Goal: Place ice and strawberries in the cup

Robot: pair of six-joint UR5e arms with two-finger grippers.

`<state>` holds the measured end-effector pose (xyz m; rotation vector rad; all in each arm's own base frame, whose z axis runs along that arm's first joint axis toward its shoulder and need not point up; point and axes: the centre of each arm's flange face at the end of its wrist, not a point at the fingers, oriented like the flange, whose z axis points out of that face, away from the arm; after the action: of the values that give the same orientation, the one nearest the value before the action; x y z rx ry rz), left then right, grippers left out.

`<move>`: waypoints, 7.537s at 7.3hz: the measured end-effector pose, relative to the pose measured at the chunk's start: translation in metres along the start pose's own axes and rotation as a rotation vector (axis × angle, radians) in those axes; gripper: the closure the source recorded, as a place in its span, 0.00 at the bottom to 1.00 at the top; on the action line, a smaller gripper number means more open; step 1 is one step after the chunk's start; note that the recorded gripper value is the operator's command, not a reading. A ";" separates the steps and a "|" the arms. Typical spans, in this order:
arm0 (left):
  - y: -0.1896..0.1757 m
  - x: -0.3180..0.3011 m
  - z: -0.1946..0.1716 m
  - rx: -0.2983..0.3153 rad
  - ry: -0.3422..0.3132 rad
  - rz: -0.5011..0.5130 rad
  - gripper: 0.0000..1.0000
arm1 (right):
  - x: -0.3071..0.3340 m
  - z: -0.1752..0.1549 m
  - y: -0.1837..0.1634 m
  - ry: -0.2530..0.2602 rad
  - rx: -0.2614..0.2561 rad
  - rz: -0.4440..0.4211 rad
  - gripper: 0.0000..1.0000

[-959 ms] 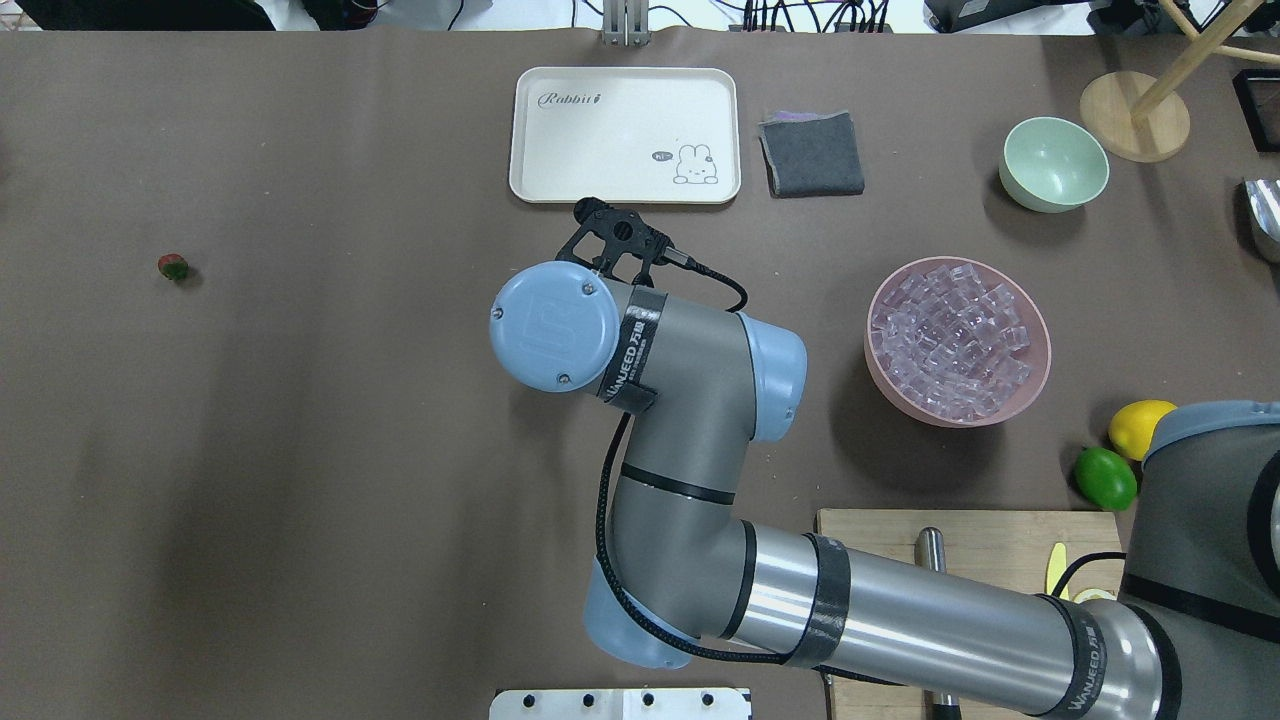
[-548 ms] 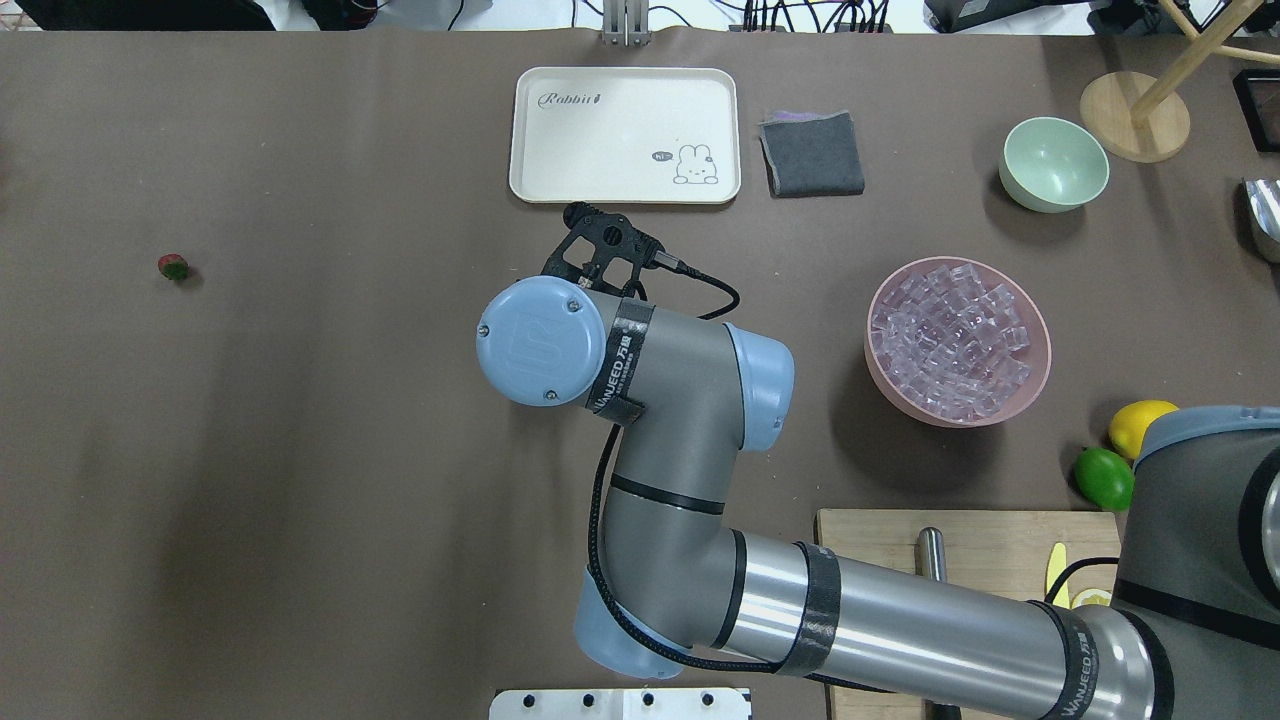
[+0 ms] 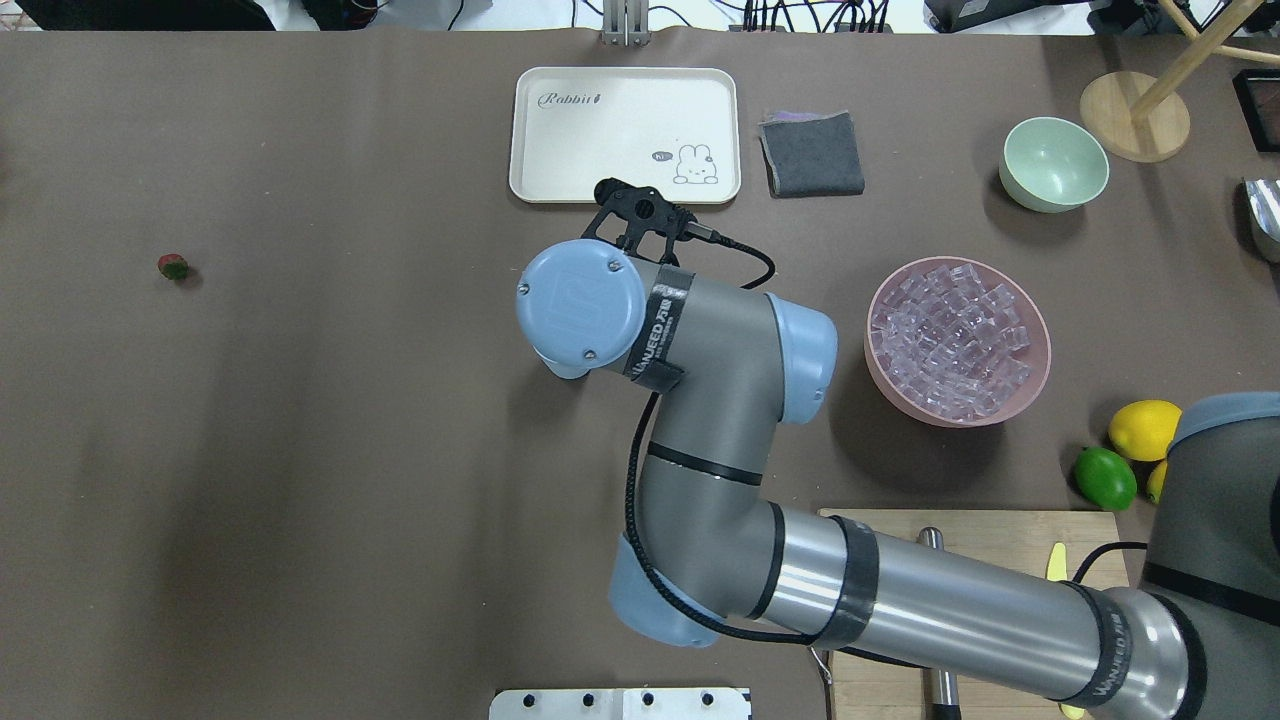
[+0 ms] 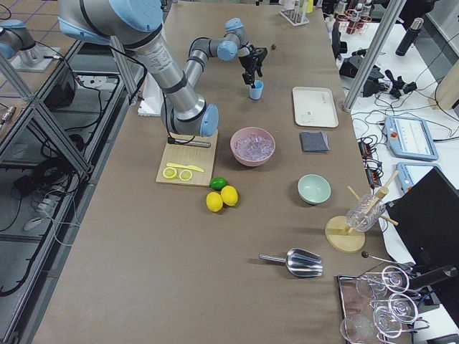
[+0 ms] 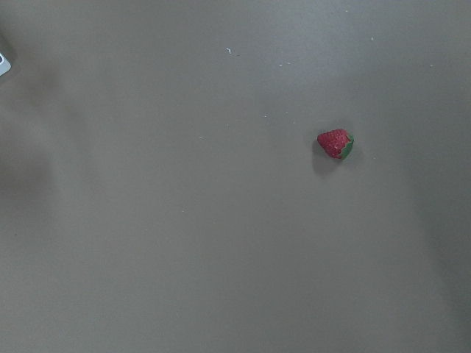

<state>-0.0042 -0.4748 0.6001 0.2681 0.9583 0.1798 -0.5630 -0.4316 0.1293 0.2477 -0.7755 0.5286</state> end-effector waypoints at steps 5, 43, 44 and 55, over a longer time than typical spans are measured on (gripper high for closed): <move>0.001 0.000 0.001 -0.002 0.000 0.000 0.02 | 0.167 -0.004 -0.112 0.027 -0.150 -0.391 0.00; 0.002 0.005 0.008 -0.008 0.008 -0.007 0.02 | -0.036 -0.038 0.041 -0.180 -0.118 -0.235 1.00; 0.002 0.005 0.008 -0.008 0.009 -0.007 0.02 | -0.042 -0.031 0.036 -0.172 -0.061 -0.224 1.00; -0.009 0.014 0.009 -0.005 0.009 -0.042 0.02 | 0.043 -0.015 -0.071 -0.091 -0.188 -0.369 0.01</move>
<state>0.0115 -0.4810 0.5914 0.2427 0.9715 0.1451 -0.4904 -0.4703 0.1487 0.2348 -0.8389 0.0951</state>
